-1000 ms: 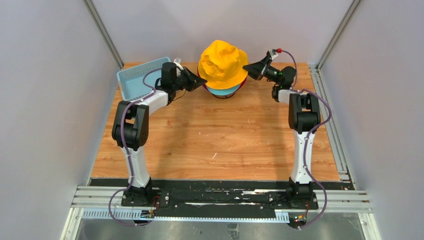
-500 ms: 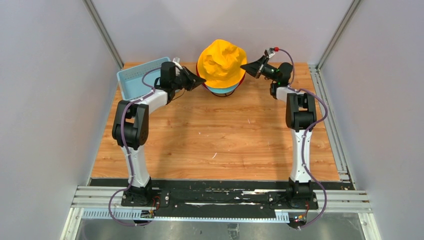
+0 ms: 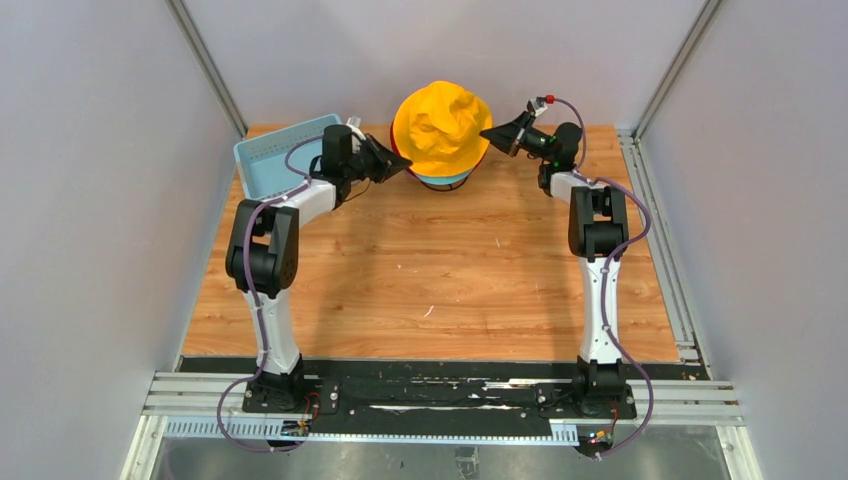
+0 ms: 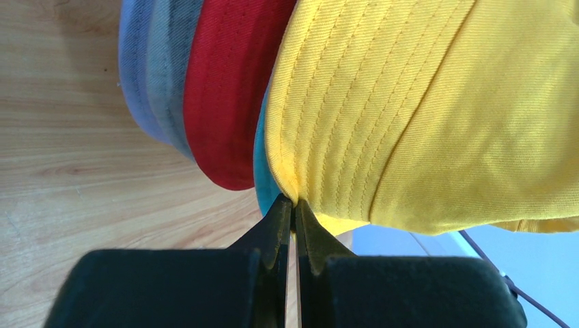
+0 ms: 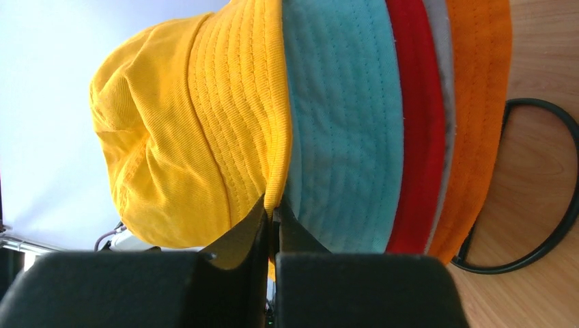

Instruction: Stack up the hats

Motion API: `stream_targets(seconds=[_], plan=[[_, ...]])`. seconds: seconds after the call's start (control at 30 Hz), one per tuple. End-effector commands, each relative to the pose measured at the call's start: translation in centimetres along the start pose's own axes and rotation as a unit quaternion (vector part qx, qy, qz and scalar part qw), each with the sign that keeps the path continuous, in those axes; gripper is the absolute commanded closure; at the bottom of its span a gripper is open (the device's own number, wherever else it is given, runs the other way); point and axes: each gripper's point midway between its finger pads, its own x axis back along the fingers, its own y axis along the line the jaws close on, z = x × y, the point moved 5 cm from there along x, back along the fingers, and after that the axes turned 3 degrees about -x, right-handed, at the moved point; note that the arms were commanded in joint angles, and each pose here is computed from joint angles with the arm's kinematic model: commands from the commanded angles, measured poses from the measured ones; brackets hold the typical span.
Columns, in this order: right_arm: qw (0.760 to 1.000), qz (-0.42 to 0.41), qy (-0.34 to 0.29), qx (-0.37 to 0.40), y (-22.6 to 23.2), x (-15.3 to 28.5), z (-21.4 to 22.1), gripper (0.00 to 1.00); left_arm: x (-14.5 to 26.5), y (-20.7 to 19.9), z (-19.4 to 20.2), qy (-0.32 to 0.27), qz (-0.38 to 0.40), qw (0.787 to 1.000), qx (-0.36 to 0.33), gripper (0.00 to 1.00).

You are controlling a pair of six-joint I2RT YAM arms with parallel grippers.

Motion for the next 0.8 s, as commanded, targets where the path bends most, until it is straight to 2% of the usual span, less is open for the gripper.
stream_targets(seconds=[0.0, 0.23, 0.3, 0.4, 0.47, 0.6, 0.77], plan=[[1.000, 0.020, -0.015, -0.007, -2.6, 0.9, -0.5, 0.99, -0.4, 2.5, 0.5, 0.006, -0.028, 1.000, 0.002, 0.95], [1.000, 0.018, -0.013, -0.003, -2.2, 0.7, -0.7, 0.99, -0.3, 2.8, 0.8, 0.007, -0.032, 0.999, 0.004, 0.95], [1.000, 0.016, -0.013, 0.000, -1.9, 0.7, -0.9, 0.99, -0.2, 2.5, 0.8, 0.009, -0.028, 1.000, 0.004, 0.90], [1.000, 0.012, -0.010, 0.007, -1.3, 0.5, -1.3, 1.00, 0.6, 1.5, 0.3, -0.006, -0.026, 1.000, -0.006, 0.75], [1.000, 0.011, -0.009, 0.010, -1.1, 0.4, -1.5, 0.99, 1.5, 0.7, -0.1, -0.019, -0.035, 0.999, -0.020, 0.69], [1.000, 0.015, -0.007, 0.016, -0.7, 0.3, -2.5, 1.00, 3.8, -1.6, -1.4, -0.058, -0.051, 0.996, -0.052, 0.63], [0.999, 0.024, -0.007, 0.029, -0.6, 0.1, -4.2, 1.00, 6.2, -4.0, -3.1, -0.111, -0.055, 0.989, -0.082, 0.61]])
